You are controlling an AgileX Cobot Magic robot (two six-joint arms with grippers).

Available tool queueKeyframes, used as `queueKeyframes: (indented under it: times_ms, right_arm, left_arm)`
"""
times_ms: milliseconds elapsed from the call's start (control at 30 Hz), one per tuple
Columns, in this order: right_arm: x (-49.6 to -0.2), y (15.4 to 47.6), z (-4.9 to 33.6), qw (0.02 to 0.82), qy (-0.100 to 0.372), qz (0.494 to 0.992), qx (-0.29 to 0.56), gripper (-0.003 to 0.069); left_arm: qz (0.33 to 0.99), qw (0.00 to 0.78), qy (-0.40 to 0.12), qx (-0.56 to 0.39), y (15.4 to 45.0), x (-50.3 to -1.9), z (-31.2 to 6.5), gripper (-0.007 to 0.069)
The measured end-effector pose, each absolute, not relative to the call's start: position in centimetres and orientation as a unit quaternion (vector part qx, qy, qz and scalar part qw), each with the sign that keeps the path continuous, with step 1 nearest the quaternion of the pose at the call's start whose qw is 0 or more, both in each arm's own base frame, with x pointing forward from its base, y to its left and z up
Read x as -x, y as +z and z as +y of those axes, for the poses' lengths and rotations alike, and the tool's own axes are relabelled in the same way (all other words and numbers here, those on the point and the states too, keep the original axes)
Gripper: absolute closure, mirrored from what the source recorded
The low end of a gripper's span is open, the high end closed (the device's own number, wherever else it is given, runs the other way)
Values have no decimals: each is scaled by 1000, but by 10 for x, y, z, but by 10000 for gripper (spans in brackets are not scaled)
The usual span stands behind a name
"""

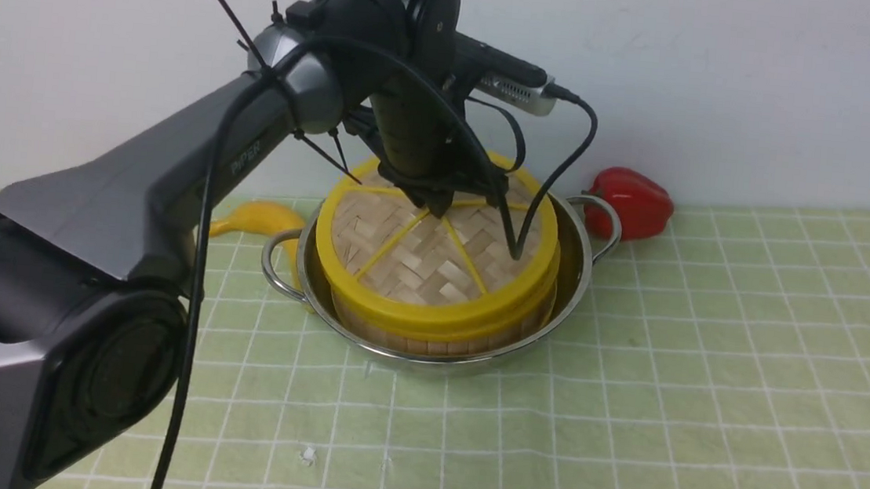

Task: Place the steamer in the pot on the green tablecloth, and put the lid on the steamer.
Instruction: 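Place the yellow bamboo steamer lid onto the steamer in the pot with the left gripper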

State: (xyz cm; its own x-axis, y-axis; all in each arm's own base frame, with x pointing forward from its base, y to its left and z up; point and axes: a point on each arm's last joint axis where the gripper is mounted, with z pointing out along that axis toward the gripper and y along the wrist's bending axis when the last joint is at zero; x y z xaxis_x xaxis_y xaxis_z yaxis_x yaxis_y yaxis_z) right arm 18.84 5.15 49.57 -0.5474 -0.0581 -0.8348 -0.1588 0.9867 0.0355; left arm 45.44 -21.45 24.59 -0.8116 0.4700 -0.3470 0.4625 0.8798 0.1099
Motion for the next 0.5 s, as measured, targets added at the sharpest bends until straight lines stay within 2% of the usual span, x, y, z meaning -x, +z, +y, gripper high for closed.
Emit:
queueKeyframes:
  times_ms: [500]
  right_arm:
    - [-188, 496, 51, 472, 53, 878, 62, 179]
  left_arm:
    - [952, 184, 9, -246, 242, -456, -217, 510]
